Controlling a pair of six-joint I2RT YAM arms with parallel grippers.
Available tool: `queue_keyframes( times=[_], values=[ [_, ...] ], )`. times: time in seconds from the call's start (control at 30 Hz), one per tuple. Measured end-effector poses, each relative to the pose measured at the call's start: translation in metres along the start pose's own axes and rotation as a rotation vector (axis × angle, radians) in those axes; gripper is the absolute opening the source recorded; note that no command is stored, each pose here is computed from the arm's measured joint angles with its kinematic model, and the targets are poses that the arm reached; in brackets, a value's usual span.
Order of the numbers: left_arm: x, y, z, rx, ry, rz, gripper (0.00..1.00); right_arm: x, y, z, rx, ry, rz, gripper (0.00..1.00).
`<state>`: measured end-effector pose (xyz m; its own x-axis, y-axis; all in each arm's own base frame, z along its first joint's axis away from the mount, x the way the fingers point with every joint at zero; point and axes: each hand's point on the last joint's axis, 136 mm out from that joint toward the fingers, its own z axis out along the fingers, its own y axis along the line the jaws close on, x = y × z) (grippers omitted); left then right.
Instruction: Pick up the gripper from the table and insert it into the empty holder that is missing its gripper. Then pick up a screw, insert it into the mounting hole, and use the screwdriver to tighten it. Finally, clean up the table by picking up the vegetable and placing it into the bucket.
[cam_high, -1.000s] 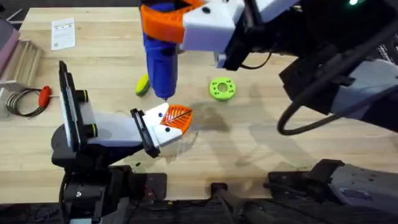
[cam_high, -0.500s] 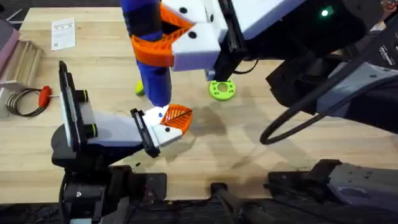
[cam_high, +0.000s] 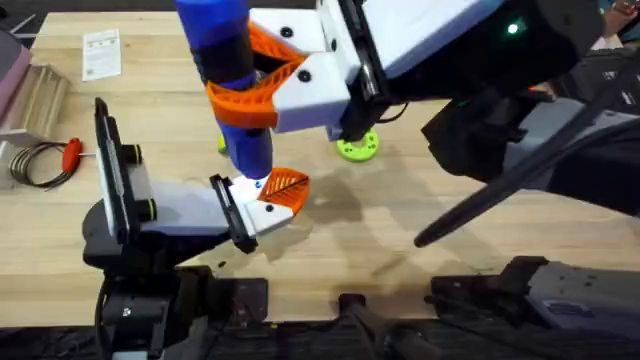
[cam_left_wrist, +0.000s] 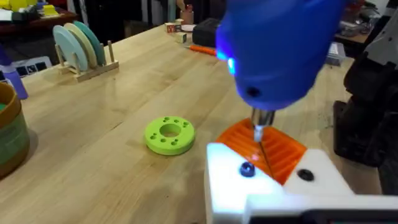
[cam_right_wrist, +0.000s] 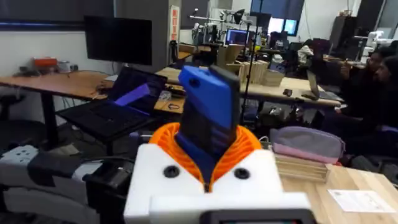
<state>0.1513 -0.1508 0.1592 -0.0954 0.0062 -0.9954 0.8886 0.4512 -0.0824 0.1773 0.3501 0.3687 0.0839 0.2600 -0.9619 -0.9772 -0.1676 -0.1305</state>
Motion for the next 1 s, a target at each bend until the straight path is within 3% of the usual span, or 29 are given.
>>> queue_keyframes(
  times=[1.0],
  values=[
    [0.0, 0.0, 0.0, 0.0, 0.0, 0.0, 0.015, 0.014, 0.0, 0.006, -0.013, 0.017, 0.011, 0.022]
  ],
)
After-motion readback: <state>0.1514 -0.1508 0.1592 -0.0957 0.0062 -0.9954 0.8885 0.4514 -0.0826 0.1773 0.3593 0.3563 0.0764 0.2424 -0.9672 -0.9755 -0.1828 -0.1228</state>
